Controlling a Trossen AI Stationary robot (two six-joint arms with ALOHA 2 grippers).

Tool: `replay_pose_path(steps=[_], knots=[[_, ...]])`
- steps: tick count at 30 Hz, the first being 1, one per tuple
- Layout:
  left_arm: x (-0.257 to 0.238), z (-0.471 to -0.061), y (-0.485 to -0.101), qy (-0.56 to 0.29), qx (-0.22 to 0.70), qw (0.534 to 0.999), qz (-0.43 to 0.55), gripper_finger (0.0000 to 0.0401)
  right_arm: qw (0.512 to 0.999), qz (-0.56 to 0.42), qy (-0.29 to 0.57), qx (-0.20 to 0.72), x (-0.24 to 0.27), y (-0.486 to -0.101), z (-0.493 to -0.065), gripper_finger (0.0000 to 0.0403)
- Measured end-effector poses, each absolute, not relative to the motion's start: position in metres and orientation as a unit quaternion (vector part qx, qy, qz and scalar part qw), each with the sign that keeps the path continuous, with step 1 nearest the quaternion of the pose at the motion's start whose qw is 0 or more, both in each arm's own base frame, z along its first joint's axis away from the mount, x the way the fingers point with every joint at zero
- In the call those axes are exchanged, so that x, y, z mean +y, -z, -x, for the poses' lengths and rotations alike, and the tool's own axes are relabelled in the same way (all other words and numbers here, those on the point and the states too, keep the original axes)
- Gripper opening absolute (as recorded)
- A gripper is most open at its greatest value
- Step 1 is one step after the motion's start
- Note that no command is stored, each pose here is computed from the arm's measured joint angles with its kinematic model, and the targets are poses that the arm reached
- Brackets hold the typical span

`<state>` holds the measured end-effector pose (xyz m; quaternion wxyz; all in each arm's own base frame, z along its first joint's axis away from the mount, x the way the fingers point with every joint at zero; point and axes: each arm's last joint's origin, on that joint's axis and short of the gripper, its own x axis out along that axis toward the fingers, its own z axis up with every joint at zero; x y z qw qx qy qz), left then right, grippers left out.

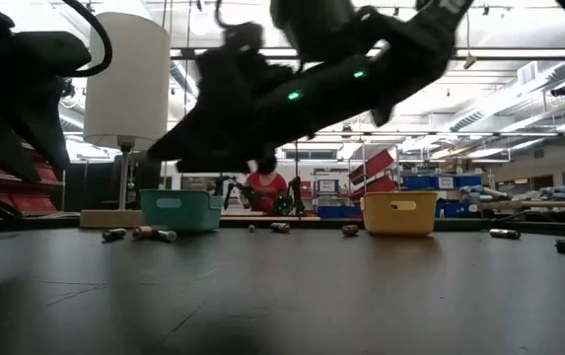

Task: Sort batteries
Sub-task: Put the silver battery into the blue bin

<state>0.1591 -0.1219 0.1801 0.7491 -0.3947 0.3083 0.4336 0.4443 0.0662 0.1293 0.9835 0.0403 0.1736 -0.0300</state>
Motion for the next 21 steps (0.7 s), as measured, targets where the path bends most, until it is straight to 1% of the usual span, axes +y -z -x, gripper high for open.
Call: replay_pose_path(steps=[4, 13, 21], knots=[[-0.122, -0.159, -0.18, -0.433, 0.308, 0.749, 0.395, 0.0213, 0.983, -0.036, 0.042, 0.175, 0.062, -0.116, -0.46, 0.029], [-0.122, -0.159, -0.18, -0.433, 0.309, 0.75, 0.393, 0.0213, 0.983, -0.047, 0.056, 0.171, 0.052, -0.078, -0.466, 0.0257], [-0.122, -0.159, -0.18, -0.433, 0.307, 0.751, 0.393, 0.0213, 0.981, -0.033, 0.1, 0.161, 0.033, -0.08, -0.468, 0.0243]])
